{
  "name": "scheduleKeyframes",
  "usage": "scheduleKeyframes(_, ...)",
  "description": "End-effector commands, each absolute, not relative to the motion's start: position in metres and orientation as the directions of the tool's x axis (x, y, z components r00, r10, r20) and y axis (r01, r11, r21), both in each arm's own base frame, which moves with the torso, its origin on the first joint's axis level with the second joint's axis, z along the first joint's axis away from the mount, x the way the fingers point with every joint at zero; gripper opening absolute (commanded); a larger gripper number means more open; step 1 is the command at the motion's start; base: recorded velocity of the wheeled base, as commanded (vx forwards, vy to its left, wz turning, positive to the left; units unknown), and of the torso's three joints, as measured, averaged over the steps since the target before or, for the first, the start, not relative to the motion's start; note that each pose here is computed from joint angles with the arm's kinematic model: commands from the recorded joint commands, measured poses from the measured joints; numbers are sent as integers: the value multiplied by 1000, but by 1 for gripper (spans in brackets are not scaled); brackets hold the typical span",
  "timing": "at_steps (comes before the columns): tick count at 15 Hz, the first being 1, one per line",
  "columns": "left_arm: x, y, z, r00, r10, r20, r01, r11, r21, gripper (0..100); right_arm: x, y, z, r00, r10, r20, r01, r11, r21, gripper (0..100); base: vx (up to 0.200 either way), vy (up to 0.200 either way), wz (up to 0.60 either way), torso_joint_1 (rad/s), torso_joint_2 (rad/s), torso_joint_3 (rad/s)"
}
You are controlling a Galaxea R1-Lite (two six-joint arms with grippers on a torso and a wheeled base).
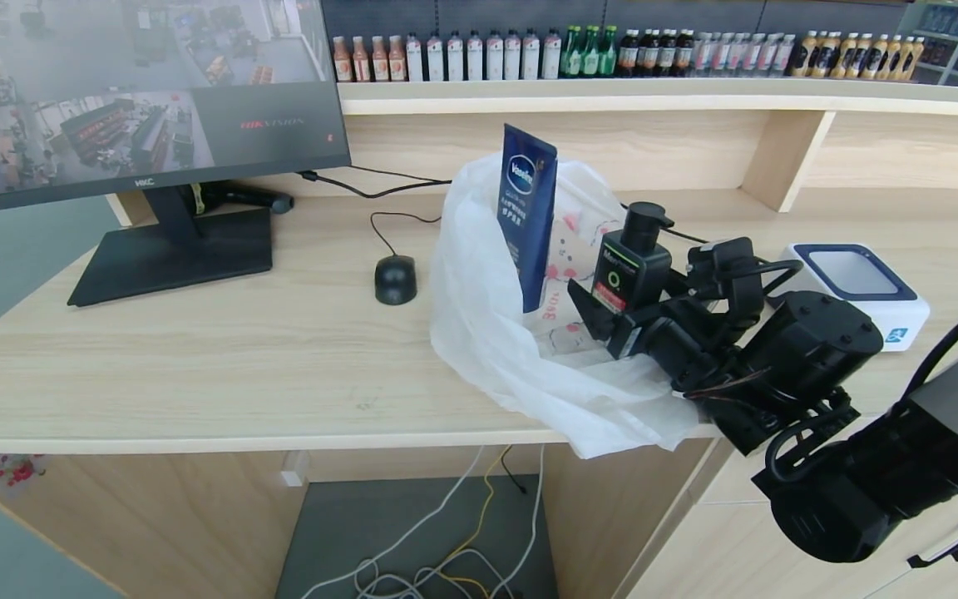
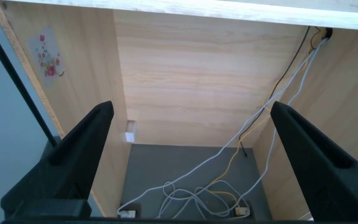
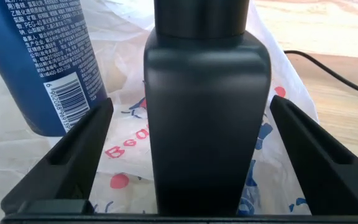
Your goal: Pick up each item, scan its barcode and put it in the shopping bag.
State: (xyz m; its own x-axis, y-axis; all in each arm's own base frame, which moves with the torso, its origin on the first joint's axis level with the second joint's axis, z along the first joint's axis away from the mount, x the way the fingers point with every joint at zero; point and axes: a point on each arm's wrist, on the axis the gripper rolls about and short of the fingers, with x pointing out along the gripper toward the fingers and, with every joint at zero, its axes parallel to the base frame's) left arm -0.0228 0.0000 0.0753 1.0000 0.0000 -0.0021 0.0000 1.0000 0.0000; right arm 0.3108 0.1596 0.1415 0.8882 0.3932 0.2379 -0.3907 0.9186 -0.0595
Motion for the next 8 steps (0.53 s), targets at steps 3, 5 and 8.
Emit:
scheduleKeyframes(3, -23, 0, 75, 1000, 0, -2, 0, 1000, 0, 100, 307, 158, 149, 883, 391, 260, -390, 919, -58, 100, 0, 0, 0, 0, 0, 0)
scheduleKeyframes(5, -23, 0, 75, 1000, 0, -2, 0, 1000, 0, 100, 300, 154, 158, 879, 388, 278, -388, 920, -58, 100, 0, 0, 0, 0, 0, 0)
scheduleKeyframes(8, -23, 0, 75, 1000, 0, -2, 0, 1000, 0, 100, 293, 150, 168, 872, 385, 301, -387, 920, -57, 100, 0, 0, 0, 0, 0, 0)
